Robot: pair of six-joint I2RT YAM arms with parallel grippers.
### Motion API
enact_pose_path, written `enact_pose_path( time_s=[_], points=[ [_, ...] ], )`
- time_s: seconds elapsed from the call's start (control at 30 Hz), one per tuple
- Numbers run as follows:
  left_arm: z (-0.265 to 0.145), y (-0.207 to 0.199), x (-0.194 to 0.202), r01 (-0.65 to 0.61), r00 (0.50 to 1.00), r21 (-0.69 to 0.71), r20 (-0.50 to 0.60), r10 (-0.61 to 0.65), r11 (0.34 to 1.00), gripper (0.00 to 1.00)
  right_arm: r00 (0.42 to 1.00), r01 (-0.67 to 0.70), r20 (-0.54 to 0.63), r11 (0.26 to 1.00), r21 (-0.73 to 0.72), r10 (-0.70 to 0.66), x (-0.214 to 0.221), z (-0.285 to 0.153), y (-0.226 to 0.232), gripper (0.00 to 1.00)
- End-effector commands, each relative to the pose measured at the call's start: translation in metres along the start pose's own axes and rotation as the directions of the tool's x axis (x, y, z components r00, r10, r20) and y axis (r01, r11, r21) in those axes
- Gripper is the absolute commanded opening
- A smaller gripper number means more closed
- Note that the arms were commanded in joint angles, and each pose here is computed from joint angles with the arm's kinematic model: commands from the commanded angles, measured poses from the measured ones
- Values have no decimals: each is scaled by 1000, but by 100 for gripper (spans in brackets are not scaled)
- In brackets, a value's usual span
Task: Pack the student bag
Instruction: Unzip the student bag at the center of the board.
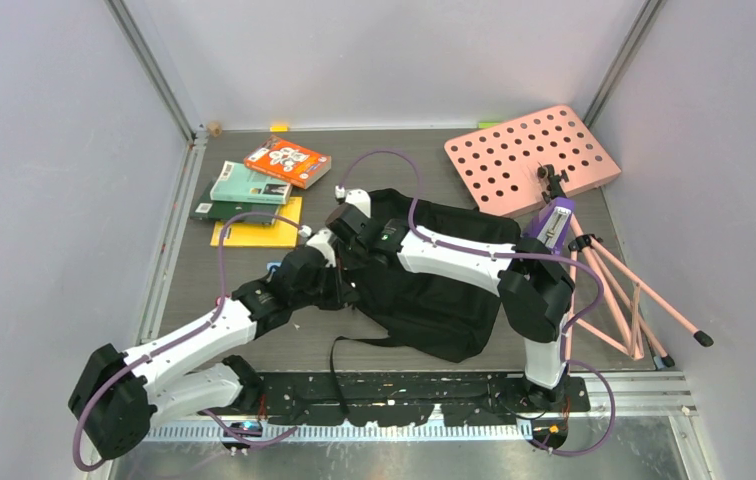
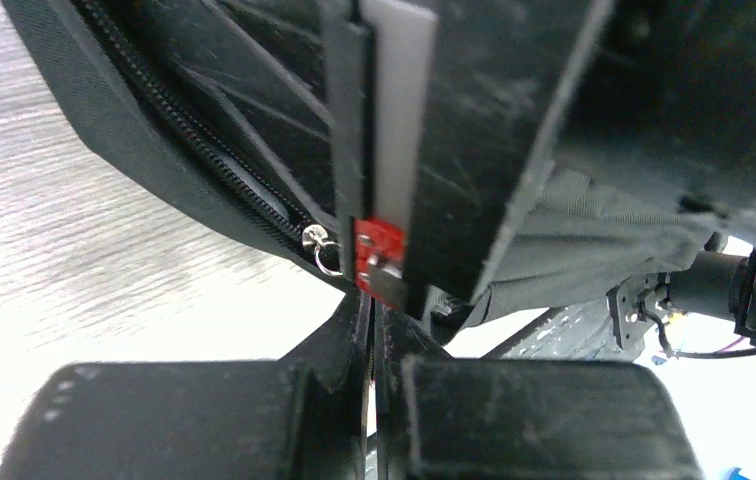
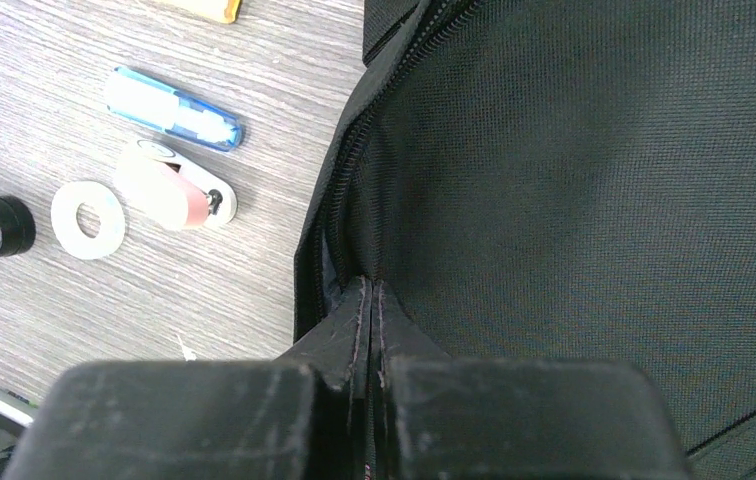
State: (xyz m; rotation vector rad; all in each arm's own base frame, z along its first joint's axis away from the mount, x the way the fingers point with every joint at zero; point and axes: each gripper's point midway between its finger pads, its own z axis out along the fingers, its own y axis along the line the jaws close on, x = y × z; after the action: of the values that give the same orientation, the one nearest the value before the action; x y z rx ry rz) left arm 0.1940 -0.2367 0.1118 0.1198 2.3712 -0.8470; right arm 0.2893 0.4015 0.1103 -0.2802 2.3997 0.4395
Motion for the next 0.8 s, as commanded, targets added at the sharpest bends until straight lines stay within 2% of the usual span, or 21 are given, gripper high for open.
enact_pose_path(
  time_s=[0.0,0.3,0.57,0.77],
  points=[
    [-4,-27,3,10,1000,90,22,-13,996,0,982,-65,167,991,-115,84,-63,-25,31,0],
    [1,-46,30,36,999,124,-1,-36,992,0,980,-61,183,992,-113,81,-69,-25,31,0],
    [7,-60,42,20,1000,134,2,-20,991,0,979,-40,193,993,-108,60,-69,-23,29,0],
    [11,-79,44,-16,1000,202,12,14,979,0,979,-25,197,992,-120,48,-68,-24,27,0]
  ],
)
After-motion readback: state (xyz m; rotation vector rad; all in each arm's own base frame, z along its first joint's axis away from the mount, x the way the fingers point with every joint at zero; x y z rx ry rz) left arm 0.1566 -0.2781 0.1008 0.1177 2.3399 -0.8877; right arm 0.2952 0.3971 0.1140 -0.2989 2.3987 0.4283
